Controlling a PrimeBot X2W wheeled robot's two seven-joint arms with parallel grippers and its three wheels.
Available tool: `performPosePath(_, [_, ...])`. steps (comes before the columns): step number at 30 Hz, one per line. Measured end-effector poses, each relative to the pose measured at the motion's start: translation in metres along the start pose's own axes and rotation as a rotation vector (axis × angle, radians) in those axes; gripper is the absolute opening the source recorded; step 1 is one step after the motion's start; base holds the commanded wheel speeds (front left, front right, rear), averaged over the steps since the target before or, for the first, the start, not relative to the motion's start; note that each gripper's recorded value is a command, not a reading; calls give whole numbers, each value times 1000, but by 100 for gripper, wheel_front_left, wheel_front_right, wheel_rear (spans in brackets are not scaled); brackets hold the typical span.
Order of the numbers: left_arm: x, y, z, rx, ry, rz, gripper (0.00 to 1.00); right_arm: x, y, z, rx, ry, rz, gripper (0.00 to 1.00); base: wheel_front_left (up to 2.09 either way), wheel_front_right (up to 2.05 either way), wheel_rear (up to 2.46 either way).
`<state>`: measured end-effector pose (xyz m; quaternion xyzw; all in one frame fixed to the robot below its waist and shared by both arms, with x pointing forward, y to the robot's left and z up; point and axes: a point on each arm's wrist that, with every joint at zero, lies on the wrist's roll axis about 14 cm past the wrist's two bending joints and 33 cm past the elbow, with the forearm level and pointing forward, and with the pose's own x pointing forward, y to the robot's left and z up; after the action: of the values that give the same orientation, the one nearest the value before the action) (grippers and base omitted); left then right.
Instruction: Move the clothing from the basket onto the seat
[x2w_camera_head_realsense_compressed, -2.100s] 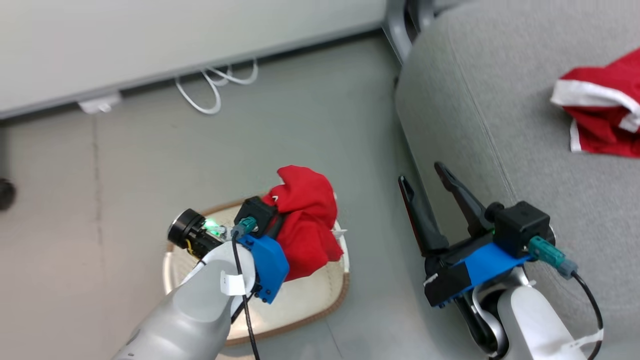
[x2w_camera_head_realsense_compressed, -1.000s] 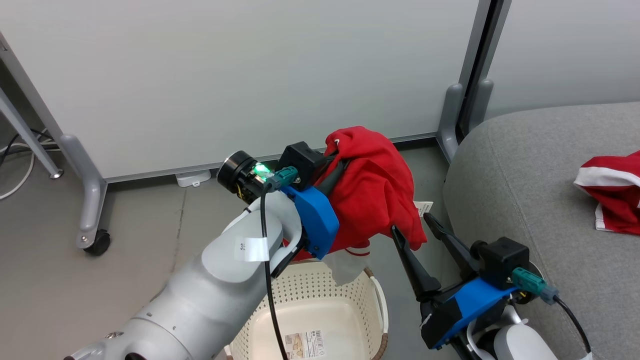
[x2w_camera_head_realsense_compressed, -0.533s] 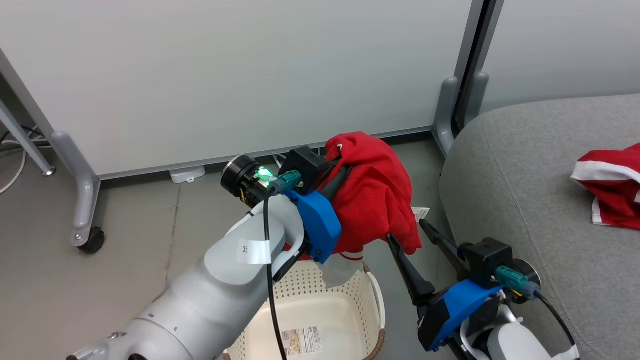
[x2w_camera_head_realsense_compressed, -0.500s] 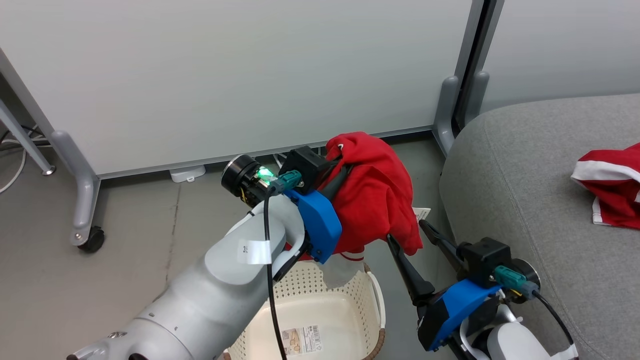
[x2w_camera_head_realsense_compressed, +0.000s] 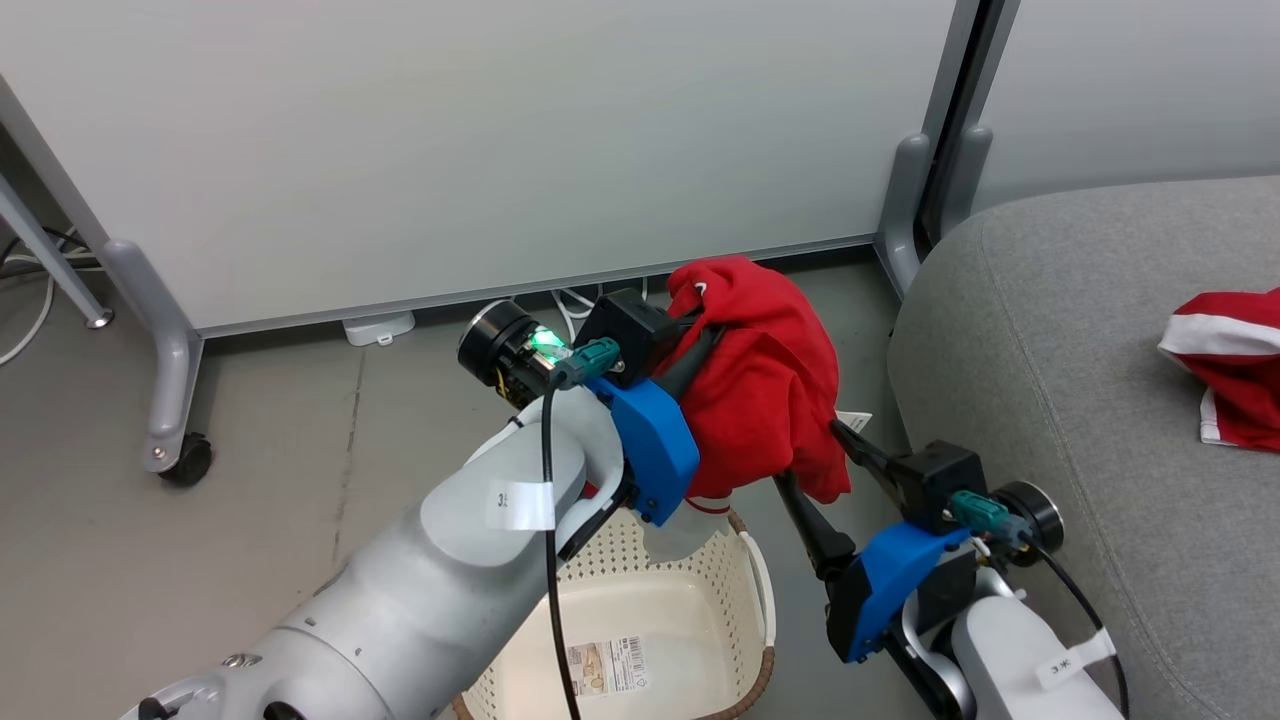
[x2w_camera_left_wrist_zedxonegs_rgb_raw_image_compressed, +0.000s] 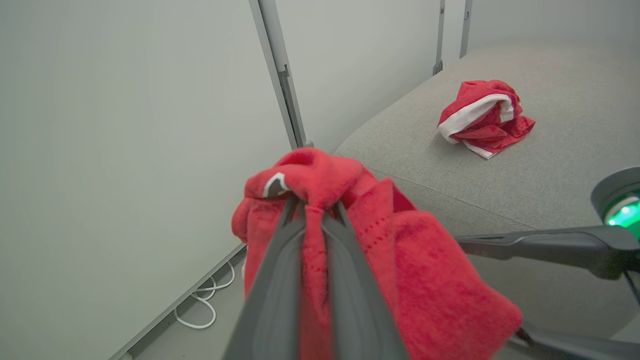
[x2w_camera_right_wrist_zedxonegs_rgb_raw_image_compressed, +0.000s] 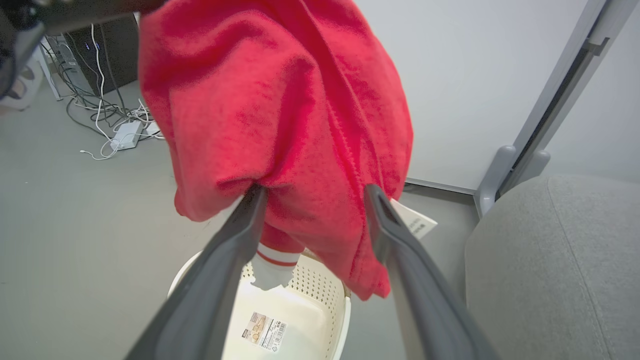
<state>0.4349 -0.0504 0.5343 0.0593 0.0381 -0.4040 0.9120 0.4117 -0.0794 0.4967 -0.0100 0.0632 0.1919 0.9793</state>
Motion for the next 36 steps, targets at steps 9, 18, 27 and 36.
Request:
performPosePath(9, [1,-5,-2,0,4,-17,0,21,13,6,-5,-16,56,100,0,0,0])
performPosePath(18, [0,-8,-3,-2,8,-26,0,37,20,11,-5,-24,95,100,0,0,0])
performPosePath(27, [0,-8,-3,-2,11,-26,0,43,24,7,26,-8,114,0,0,0,0])
performPosePath(36, [1,-8,-5,-6,18,-25,0,43,22,2,44,4,110,0,0,0,0])
